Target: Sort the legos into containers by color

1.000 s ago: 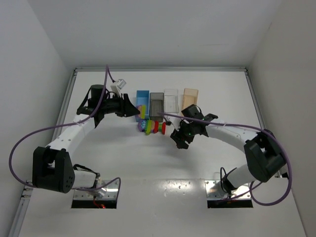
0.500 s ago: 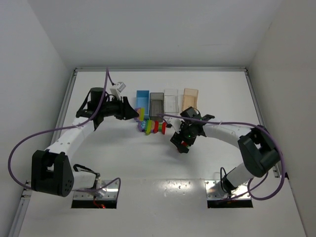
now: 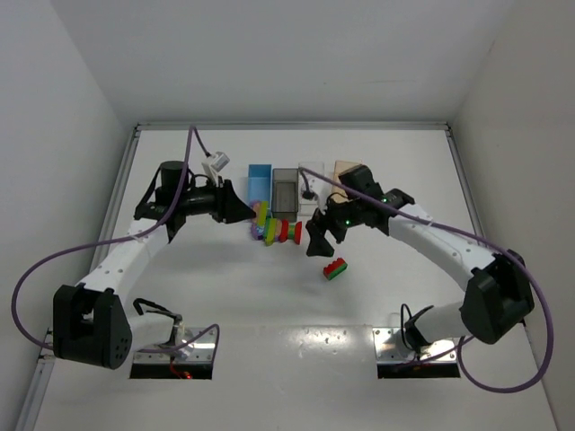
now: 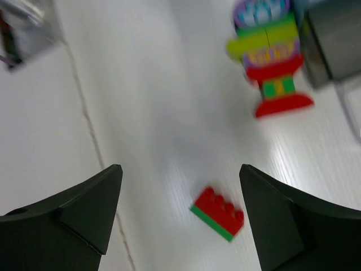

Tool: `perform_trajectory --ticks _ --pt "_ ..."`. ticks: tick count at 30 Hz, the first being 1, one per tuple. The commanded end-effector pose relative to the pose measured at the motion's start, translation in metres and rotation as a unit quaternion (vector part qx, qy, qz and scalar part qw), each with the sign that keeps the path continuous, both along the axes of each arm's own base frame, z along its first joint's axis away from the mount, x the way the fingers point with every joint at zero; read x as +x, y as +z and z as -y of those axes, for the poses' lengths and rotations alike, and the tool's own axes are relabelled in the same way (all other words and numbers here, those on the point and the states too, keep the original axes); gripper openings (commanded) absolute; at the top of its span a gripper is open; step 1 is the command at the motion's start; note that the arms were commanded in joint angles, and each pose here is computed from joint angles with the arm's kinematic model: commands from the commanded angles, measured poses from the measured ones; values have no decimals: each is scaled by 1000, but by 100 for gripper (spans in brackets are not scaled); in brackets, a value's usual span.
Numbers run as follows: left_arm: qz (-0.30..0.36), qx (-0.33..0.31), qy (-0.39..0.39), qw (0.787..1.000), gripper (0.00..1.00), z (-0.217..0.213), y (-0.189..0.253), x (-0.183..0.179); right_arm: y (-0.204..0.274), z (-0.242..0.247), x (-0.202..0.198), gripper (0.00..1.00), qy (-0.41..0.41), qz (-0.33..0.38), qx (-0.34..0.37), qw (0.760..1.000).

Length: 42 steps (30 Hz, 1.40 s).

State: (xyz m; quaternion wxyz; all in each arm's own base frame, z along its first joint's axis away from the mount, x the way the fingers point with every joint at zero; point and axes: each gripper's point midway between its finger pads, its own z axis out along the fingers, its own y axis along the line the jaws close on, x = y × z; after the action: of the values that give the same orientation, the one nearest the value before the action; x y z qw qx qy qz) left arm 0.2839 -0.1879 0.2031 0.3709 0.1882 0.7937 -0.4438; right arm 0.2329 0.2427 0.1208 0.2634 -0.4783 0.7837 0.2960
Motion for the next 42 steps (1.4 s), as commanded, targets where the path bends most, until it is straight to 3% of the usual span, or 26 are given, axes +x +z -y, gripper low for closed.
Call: perform_trajectory --ticks 1,5,13,34,42 --pt "41 -50 -84 994 0 15 27 -23 75 -43 -11 85 73 -34 161 984" --pt "44 -69 -107 991 0 21 40 -31 106 -68 -10 84 101 -87 232 963" --pt "48 -116 -165 978 0 32 67 -49 115 -82 -3 81 120 -143 300 936" --pt "22 -132 -178 975 0 37 64 -54 123 -97 22 81 116 -143 315 931" --pt "14 -130 -172 977 0 38 57 -54 128 -100 27 76 112 -137 319 931"
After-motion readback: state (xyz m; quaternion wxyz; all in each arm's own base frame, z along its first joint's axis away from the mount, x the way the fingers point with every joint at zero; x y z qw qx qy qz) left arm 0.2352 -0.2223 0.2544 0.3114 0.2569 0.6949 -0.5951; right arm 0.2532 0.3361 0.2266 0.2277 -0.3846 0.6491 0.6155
